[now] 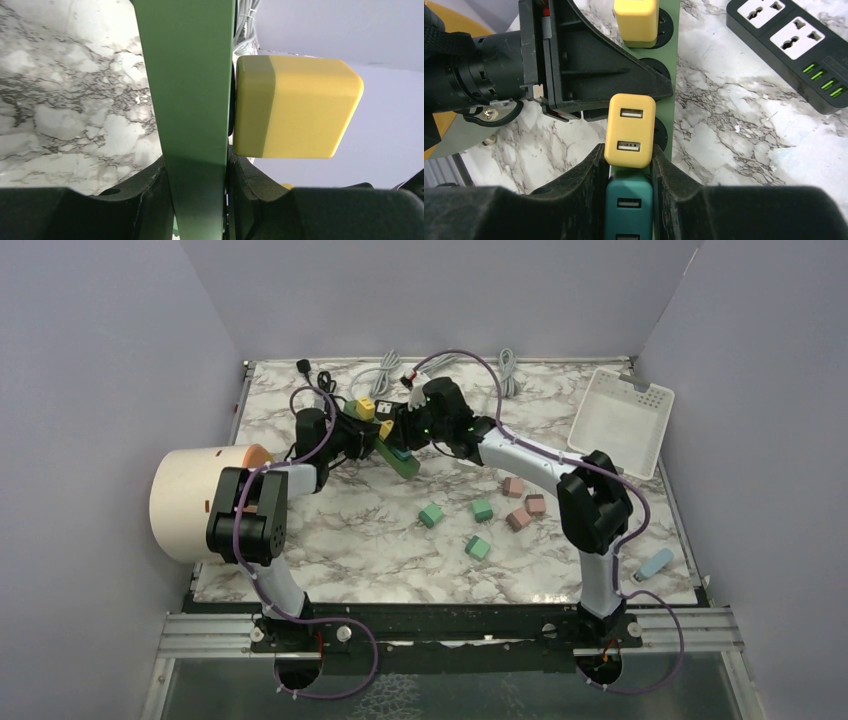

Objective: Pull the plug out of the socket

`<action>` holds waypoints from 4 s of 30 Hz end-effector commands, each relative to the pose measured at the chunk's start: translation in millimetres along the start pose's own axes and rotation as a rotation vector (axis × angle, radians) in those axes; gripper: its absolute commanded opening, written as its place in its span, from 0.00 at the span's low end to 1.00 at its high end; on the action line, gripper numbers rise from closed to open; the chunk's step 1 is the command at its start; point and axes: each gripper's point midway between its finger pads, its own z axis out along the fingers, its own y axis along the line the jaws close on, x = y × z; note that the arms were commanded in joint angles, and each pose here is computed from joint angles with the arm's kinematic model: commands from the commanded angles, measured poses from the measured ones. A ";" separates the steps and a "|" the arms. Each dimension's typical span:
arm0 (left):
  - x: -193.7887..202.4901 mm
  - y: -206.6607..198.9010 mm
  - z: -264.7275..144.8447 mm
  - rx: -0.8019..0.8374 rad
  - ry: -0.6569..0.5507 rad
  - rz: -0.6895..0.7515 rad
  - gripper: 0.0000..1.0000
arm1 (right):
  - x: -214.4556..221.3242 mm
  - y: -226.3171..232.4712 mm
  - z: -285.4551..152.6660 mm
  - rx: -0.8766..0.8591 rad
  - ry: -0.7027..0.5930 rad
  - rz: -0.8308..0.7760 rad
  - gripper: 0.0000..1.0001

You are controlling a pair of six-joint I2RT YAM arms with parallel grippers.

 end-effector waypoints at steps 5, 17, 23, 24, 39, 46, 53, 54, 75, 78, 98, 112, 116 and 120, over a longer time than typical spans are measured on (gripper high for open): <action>-43.3 58.6 -3.4 -0.206 -0.186 0.002 0.00 | -124.8 90.9 -82.9 -0.360 -0.282 -0.158 0.01; -48.7 52.4 -4.9 -0.219 -0.199 0.039 0.00 | -112.6 59.9 -70.1 0.001 -0.283 -0.291 0.01; -51.6 49.3 -4.9 -0.219 -0.208 0.049 0.00 | -89.7 82.7 -79.3 -0.391 -0.156 -0.187 0.01; -51.3 48.8 -4.8 -0.219 -0.206 0.050 0.00 | -90.9 76.6 -70.1 -0.219 -0.175 -0.271 0.01; -52.0 49.2 -4.8 -0.224 -0.207 0.058 0.00 | -103.6 55.3 -92.8 -0.297 -0.217 -0.090 0.01; -58.0 45.2 -2.0 -0.223 -0.218 0.069 0.00 | -81.0 75.4 -92.0 -0.446 -0.109 -0.123 0.01; -69.7 25.9 7.2 -0.199 -0.211 0.136 0.00 | 13.0 80.4 -59.7 -0.544 0.203 -0.135 0.01; -71.1 23.5 8.0 -0.197 -0.211 0.146 0.00 | 26.7 80.1 -54.2 -0.544 0.238 -0.130 0.01; -76.1 17.7 4.0 -0.194 -0.193 0.210 0.00 | 175.0 65.6 44.4 -0.373 0.517 -0.077 0.42; -75.2 18.6 3.8 -0.193 -0.187 0.219 0.00 | 155.2 63.0 41.0 -0.332 0.451 -0.127 0.52; -58.3 -9.9 -9.4 -0.077 -0.134 0.285 0.00 | -37.7 11.9 20.3 -0.211 -0.010 -0.149 0.64; -55.7 -20.4 -13.3 -0.051 -0.126 0.293 0.00 | -11.2 9.6 52.4 -0.281 0.067 -0.090 0.59; -54.6 -21.8 -13.2 -0.043 -0.122 0.288 0.00 | -7.3 10.9 56.5 -0.298 0.079 -0.086 0.50; -54.1 -21.4 -13.2 -0.040 -0.121 0.285 0.00 | -4.5 12.5 61.5 -0.320 0.096 -0.080 0.33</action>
